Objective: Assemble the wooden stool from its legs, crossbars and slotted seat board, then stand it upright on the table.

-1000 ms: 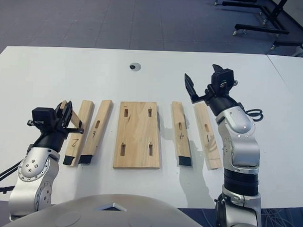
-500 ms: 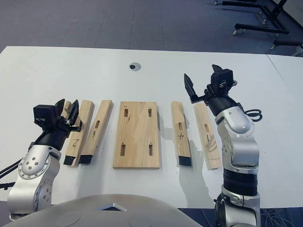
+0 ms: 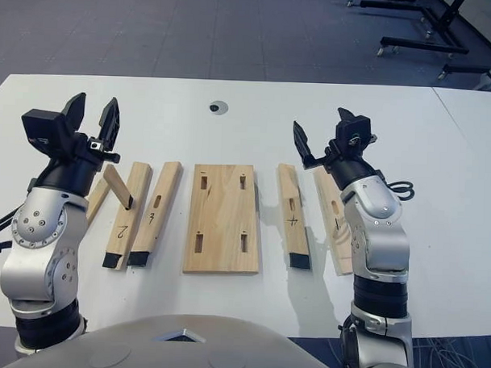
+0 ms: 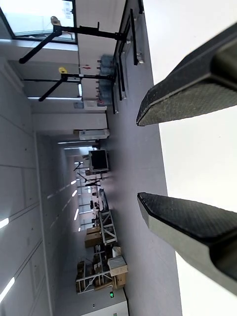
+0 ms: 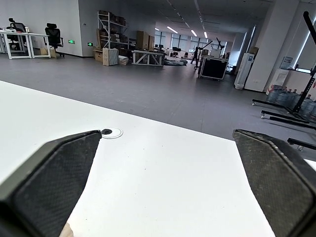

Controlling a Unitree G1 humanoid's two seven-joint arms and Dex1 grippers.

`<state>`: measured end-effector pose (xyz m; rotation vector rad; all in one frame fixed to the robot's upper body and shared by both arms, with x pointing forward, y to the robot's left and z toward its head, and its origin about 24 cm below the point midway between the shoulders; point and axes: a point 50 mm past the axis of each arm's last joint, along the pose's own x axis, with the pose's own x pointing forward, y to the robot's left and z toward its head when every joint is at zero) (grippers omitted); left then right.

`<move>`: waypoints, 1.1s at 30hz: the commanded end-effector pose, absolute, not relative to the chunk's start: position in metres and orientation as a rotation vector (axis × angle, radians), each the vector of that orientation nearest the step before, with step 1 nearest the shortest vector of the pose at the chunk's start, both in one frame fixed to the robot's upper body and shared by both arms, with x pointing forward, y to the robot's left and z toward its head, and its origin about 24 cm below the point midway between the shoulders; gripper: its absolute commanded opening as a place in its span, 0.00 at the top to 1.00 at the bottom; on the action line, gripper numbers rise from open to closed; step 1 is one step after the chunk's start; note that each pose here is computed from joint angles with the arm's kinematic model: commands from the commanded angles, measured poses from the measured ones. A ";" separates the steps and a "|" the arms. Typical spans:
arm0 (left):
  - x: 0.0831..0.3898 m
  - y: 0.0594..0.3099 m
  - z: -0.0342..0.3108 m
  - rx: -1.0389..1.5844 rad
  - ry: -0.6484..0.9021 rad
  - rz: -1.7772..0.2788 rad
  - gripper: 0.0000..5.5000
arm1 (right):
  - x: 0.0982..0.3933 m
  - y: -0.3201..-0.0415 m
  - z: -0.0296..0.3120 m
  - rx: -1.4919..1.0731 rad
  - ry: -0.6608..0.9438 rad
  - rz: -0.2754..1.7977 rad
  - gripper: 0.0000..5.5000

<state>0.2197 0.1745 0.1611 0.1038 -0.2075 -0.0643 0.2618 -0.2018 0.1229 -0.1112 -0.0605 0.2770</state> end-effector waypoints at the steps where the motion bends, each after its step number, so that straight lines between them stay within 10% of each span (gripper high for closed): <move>1: 0.227 0.171 0.166 0.099 -0.208 -0.085 0.55 | 0.265 -0.199 0.126 -0.102 -0.085 0.271 0.11; 11: 0.222 0.166 0.162 0.090 -0.147 -0.084 0.55 | 0.258 -0.198 0.122 -0.079 -0.081 0.253 0.11; 19: 0.184 0.181 0.032 0.161 0.375 -0.103 0.55 | 0.258 -0.185 0.136 -0.059 -0.102 0.322 0.11; 33: 0.222 0.172 0.144 0.062 -0.158 -0.024 0.55 | 0.245 -0.174 0.107 0.010 -0.012 0.318 0.11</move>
